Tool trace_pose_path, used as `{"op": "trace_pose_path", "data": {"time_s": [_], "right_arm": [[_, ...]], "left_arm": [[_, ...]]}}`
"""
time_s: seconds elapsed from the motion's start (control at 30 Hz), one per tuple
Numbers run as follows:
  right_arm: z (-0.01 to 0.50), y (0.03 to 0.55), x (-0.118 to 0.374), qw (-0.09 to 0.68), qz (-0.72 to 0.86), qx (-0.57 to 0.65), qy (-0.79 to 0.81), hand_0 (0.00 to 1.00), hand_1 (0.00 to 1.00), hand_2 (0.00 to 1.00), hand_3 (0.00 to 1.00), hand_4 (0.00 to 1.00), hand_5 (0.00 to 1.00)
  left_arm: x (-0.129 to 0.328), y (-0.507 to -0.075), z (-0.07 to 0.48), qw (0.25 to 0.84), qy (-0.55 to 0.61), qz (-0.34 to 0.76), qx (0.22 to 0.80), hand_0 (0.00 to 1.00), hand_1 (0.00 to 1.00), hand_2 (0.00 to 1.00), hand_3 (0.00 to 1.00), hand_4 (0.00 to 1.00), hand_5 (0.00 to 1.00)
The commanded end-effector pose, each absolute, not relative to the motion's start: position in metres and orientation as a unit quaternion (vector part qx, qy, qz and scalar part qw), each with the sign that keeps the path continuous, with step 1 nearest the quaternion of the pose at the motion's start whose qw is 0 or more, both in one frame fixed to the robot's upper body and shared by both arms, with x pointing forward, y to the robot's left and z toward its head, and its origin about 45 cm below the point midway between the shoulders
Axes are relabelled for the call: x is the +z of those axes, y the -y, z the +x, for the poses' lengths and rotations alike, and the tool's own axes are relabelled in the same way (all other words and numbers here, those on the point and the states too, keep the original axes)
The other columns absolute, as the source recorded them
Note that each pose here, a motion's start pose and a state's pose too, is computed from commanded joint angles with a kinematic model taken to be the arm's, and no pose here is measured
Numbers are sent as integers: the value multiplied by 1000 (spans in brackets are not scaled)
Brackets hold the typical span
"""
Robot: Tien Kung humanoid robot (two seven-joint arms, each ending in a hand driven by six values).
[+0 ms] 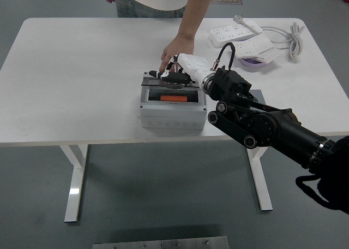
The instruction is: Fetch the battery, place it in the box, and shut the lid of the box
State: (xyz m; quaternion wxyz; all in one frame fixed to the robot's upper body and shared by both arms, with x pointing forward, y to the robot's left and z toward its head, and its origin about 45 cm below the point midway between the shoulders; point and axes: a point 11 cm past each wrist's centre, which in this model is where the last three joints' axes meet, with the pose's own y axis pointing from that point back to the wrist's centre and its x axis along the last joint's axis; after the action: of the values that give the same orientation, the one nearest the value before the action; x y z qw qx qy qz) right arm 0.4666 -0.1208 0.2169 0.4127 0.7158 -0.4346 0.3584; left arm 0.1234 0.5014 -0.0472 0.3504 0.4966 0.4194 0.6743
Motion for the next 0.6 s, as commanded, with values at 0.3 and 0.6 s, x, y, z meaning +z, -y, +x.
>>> {"op": "trace_pose_path", "data": {"time_s": [0.3,0.6], "right_arm": [[465,124,213,416,716,353,435,176,260,349,691,978,998],[465,134,212,421,717,340,440,178,264,347,690,974,998]], "left_arm": [[-47,-500,125,352,-419,496,674,643,721,580,565,661,139],[-48,-499,125,353,-420,494,675,643,721,579,564,661,139]]}}
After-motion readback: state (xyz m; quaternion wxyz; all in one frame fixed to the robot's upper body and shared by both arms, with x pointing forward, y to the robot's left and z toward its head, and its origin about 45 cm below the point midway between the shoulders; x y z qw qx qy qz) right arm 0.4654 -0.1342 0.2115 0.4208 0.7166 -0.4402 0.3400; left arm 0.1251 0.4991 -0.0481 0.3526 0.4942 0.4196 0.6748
